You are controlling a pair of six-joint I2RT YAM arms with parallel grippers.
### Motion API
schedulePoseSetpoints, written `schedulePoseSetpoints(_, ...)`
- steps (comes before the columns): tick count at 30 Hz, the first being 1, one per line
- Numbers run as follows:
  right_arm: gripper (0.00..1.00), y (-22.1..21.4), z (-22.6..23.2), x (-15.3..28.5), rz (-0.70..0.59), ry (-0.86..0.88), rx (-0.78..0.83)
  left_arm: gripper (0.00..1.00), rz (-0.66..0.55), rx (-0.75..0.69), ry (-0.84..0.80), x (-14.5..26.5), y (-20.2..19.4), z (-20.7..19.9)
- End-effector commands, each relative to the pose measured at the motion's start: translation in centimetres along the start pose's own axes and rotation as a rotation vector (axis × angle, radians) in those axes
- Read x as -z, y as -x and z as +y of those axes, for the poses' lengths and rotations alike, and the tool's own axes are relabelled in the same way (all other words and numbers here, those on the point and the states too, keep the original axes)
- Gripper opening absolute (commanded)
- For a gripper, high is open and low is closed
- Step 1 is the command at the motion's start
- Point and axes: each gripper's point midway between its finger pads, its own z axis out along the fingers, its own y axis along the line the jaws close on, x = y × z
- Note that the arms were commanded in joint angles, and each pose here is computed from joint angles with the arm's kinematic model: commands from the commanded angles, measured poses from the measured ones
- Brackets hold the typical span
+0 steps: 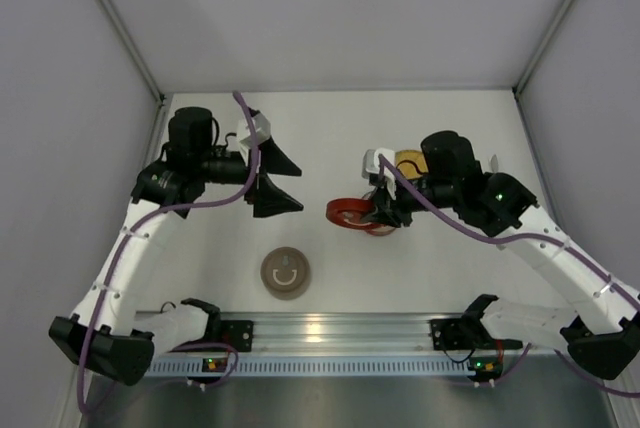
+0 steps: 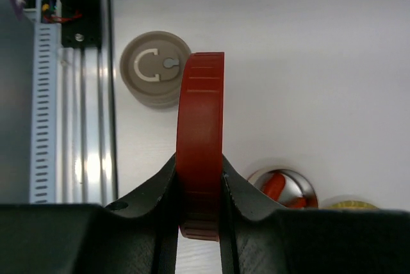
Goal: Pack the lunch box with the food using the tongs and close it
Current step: Pick up the box lid from the center of the board.
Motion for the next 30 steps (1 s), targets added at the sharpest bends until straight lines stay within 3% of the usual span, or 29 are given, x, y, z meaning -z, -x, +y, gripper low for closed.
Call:
schedulePoseSetpoints(1,0.00,1.3,2.5,0.5,-0.096,0.105,-0.152,0.93,0.065,-0.172,-0.071,-1.3,-1.0,-1.4)
schedulePoseSetpoints(12,0.00,2.6,2.5,0.4,-0.137,0.141,-0.161,0.75,0.178,-0.224,-0.207,-6.9,-3.1,-3.9)
schedulePoseSetpoints(19,0.00,3.0,2.6,0.3,-0.148,0.158,-0.162,0.70,0.267,-0.257,-0.173,-9.7,-5.0,-3.7)
schedulePoseSetpoints(21,0.00,3.1,2.6,0.4,-0.149,0.156,-0.158,0.59,0.269,-0.251,-0.154,-9.9,-5.1,-3.3)
schedulePoseSetpoints(22,0.00,3.0,2.6,0.4,-0.148,0.157,-0.151,0.46,0.270,-0.253,-0.147,-9.9,-5.1,-3.2)
schedulePoseSetpoints(25,0.00,2.8,2.6,0.6,-0.147,0.148,-0.146,0.25,0.255,-0.240,-0.142,-9.8,-4.8,-3.3)
schedulePoseSetpoints(26,0.00,2.9,2.7,0.6,-0.151,0.148,-0.146,0.06,0.251,-0.230,-0.144,-9.9,-4.7,-3.4)
schedulePoseSetpoints(27,0.00,3.2,2.6,0.7,-0.158,0.145,-0.142,0.00,0.243,-0.219,-0.142,-10.0,-4.6,-3.5)
schedulePoseSetpoints(29,0.01,3.4,2.1,0.7,-0.158,0.120,-0.153,0.00,0.249,-0.204,-0.144,-9.9,-5.0,-3.5)
schedulePoseSetpoints(30,0.09,3.8,1.6,0.8,-0.165,0.095,-0.153,0.00,0.249,-0.204,-0.137,-9.8,-5.0,-3.5)
